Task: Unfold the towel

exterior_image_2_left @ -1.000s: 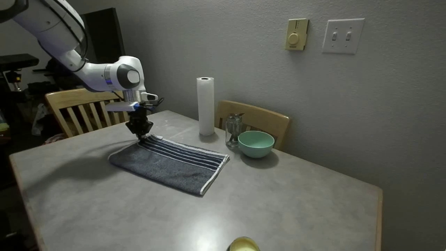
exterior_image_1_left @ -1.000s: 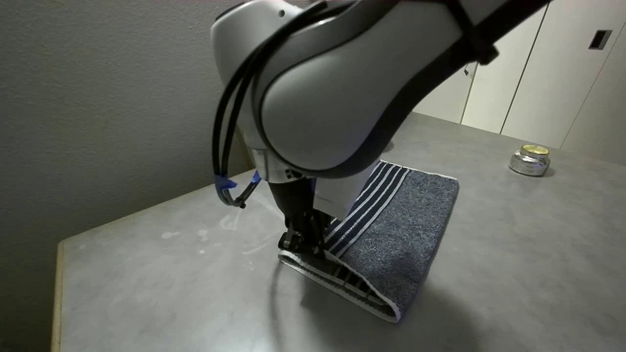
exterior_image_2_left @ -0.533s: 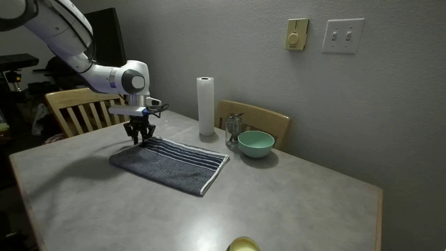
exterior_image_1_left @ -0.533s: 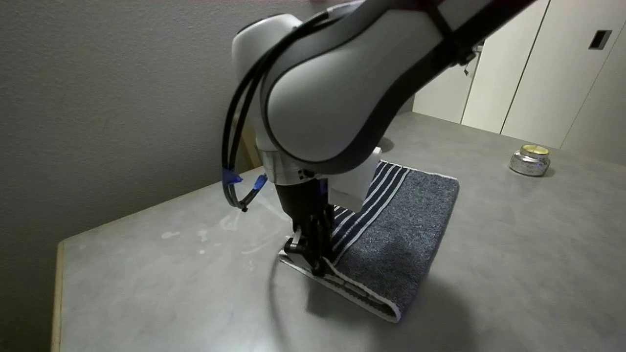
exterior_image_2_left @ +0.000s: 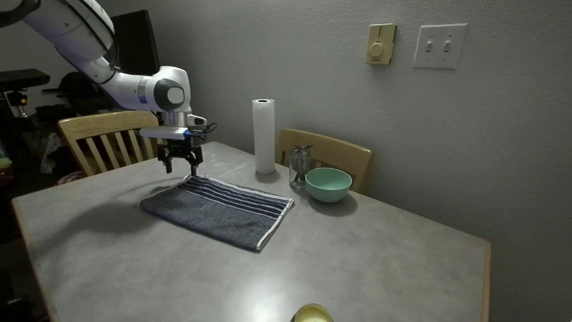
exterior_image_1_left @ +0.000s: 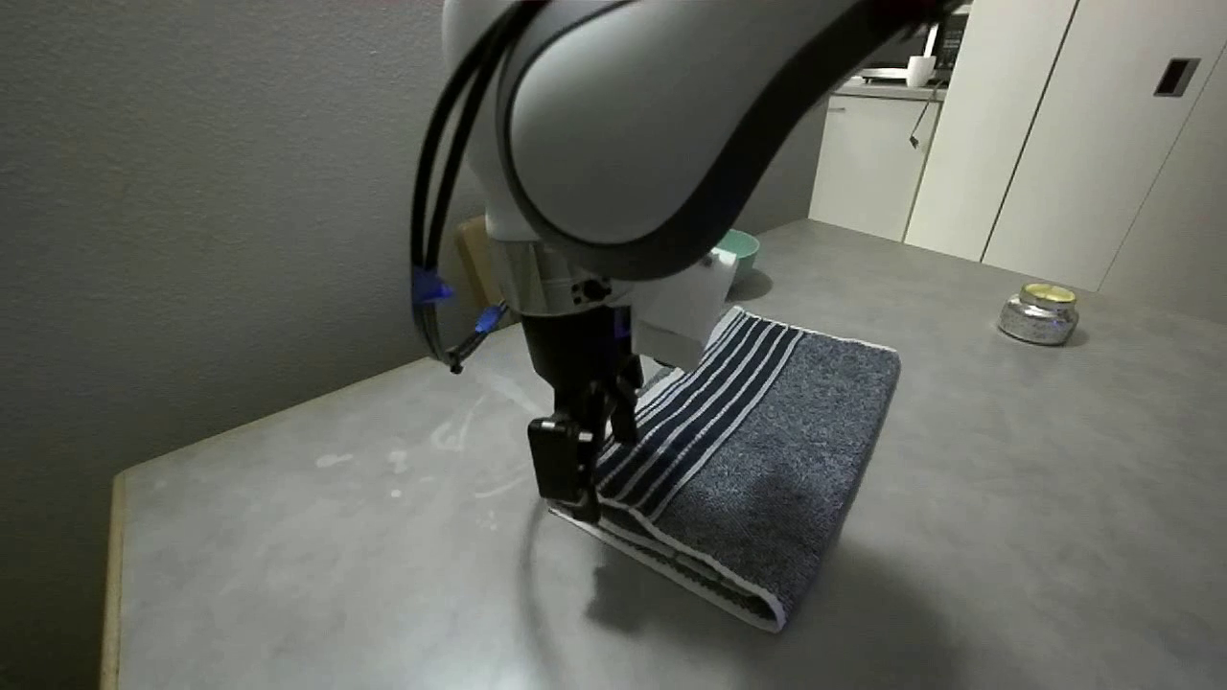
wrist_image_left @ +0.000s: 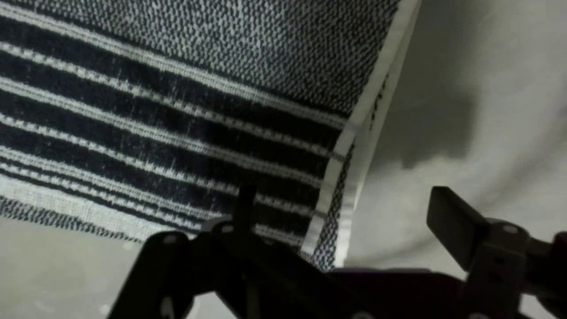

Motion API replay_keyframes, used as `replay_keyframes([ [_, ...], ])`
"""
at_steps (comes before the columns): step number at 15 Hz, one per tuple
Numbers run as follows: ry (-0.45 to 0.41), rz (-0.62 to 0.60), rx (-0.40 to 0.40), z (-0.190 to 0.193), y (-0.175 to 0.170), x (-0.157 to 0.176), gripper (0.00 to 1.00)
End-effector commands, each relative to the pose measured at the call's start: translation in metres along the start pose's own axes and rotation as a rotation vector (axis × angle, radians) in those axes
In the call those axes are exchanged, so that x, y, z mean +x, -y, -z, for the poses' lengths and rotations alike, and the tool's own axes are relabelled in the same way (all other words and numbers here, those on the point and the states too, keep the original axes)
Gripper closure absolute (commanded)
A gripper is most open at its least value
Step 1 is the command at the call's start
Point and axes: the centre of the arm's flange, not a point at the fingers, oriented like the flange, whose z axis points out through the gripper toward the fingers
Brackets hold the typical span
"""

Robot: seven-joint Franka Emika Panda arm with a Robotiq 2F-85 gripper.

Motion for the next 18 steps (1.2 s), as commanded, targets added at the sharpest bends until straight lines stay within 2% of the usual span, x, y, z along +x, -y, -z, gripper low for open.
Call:
replay_keyframes([
  [1, -0.060, -0.043, 0.011, 0.038, -0.018, -0.030, 0.00],
  [8, -0.125, -0.114, -0.015, 0.082, -0.048, -0.052, 0.00],
  [10, -0.115, -0.131, -0.008, 0.079, -0.054, -0.053, 0.00],
  [11, -0.109, -0.108, -0.022, 0.081, -0.050, -0.033, 0.00],
  [18, -0.103, -0.116, -0.021, 0.077, -0.053, -0.038, 0.00],
])
